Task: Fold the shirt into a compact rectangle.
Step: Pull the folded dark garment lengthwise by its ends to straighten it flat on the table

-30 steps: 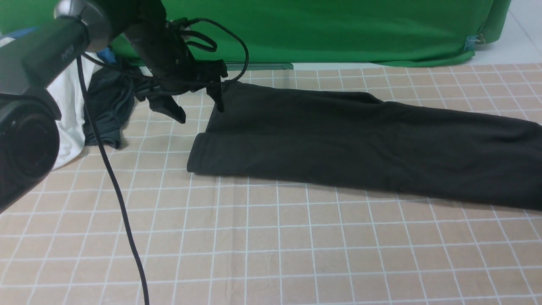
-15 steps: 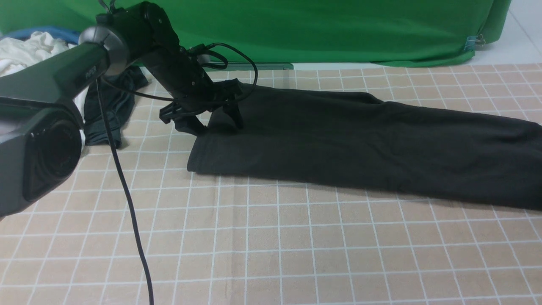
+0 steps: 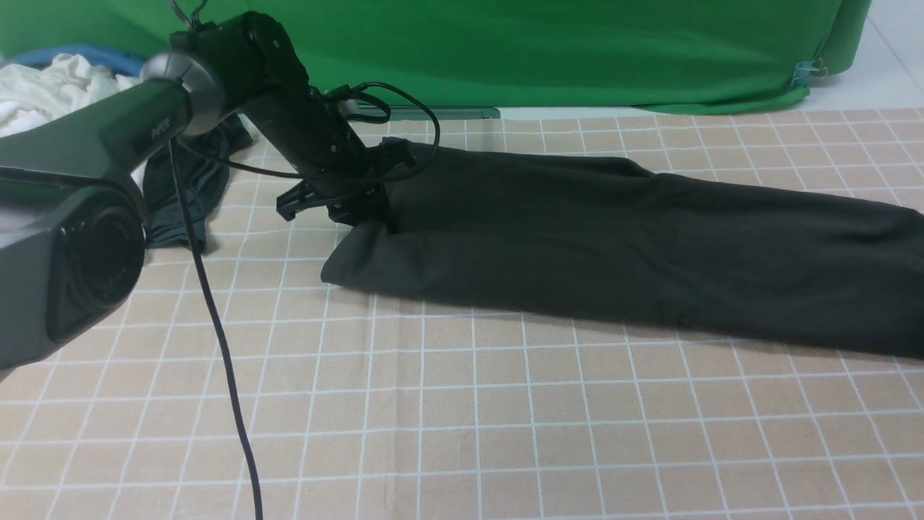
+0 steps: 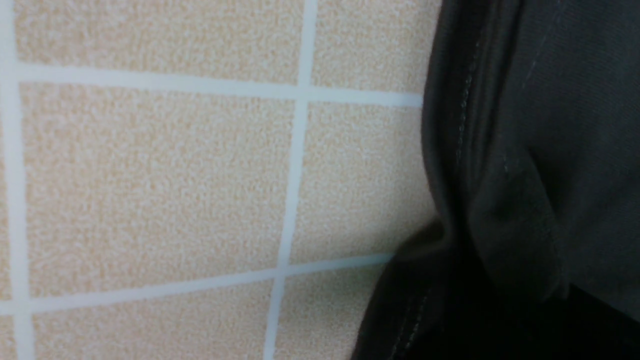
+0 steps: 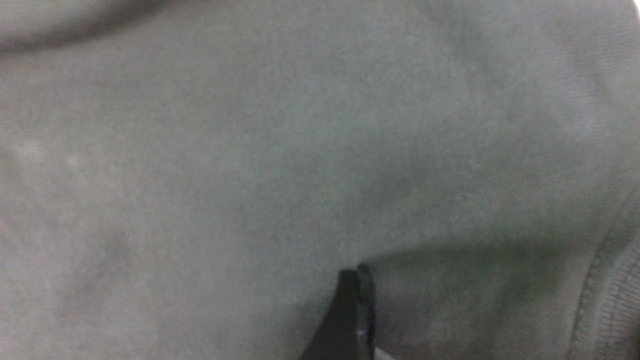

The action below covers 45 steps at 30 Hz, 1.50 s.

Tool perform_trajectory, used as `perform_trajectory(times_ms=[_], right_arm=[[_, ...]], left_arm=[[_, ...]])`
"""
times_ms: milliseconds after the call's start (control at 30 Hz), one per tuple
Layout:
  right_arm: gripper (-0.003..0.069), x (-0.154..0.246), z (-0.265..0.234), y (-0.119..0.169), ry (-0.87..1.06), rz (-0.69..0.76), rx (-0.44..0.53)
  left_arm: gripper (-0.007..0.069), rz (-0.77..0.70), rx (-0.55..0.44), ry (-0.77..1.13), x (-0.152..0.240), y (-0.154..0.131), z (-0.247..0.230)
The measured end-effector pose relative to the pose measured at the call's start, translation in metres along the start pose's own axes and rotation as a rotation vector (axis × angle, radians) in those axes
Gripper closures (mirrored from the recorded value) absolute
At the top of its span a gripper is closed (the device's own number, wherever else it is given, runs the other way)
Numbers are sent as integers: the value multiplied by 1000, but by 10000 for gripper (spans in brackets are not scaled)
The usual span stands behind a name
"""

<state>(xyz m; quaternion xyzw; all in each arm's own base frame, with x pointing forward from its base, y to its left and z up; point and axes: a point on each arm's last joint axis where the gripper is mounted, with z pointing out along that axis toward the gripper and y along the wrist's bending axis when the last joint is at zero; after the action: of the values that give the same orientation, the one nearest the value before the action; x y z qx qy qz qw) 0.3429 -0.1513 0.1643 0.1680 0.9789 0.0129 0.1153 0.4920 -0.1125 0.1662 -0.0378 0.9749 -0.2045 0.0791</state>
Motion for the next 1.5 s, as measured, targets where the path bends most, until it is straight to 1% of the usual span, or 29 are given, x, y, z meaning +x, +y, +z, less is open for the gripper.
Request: perform_trajectory(times_ms=[133,200,300,500,533,600,700,767,833,867,900,933,967,1033,1233,1267,1433,1500], right_arm=[[-31,-5,-3,-4,-2,-24,37],[-33,-12,-9,-6,-22,-13,69],[-33,-16,-13,-7,-35,1,80],[-34,-14,5,6,29,-30,75],[-33,-14,14,14,48,-41,70],[-25,-16,16,20,48,-65,75],[41,-17,17,28,47,-104,85],[142,-17,17,33,50,-123,84],[297,-17,18,38,56,-134,74],[397,-16,18,41,57,-144,70],[472,-16,18,43,59,-150,66],[565,-16,19,44,63,-151,63],[587,-16,18,45,66,-154,63],[605,-19,16,45,74,-152,61],[608,-25,7,49,107,-152,56],[608,-25,6,50,106,-153,56],[609,-19,5,66,173,-166,45],[609,-15,2,82,193,-196,41]], left_arm=[[594,-1,0,1,0,0,0],[594,-1,0,1,0,0,0],[594,-1,0,2,0,0,0],[594,0,-1,3,0,0,0],[594,0,-1,3,0,0,0],[594,0,-1,3,0,0,0],[594,1,-4,3,0,0,0],[594,1,-4,2,0,0,0],[594,1,-4,0,0,0,0],[594,1,-4,0,0,0,0],[594,1,-4,0,0,0,0],[594,1,-4,0,0,0,0],[594,2,-4,-2,0,0,-1],[594,8,-7,-6,0,-1,-6],[594,52,-13,-26,3,-16,-46],[594,52,-13,-26,3,-16,-46],[594,43,-28,1,13,-14,-51],[594,39,-71,39,24,-7,-49]])
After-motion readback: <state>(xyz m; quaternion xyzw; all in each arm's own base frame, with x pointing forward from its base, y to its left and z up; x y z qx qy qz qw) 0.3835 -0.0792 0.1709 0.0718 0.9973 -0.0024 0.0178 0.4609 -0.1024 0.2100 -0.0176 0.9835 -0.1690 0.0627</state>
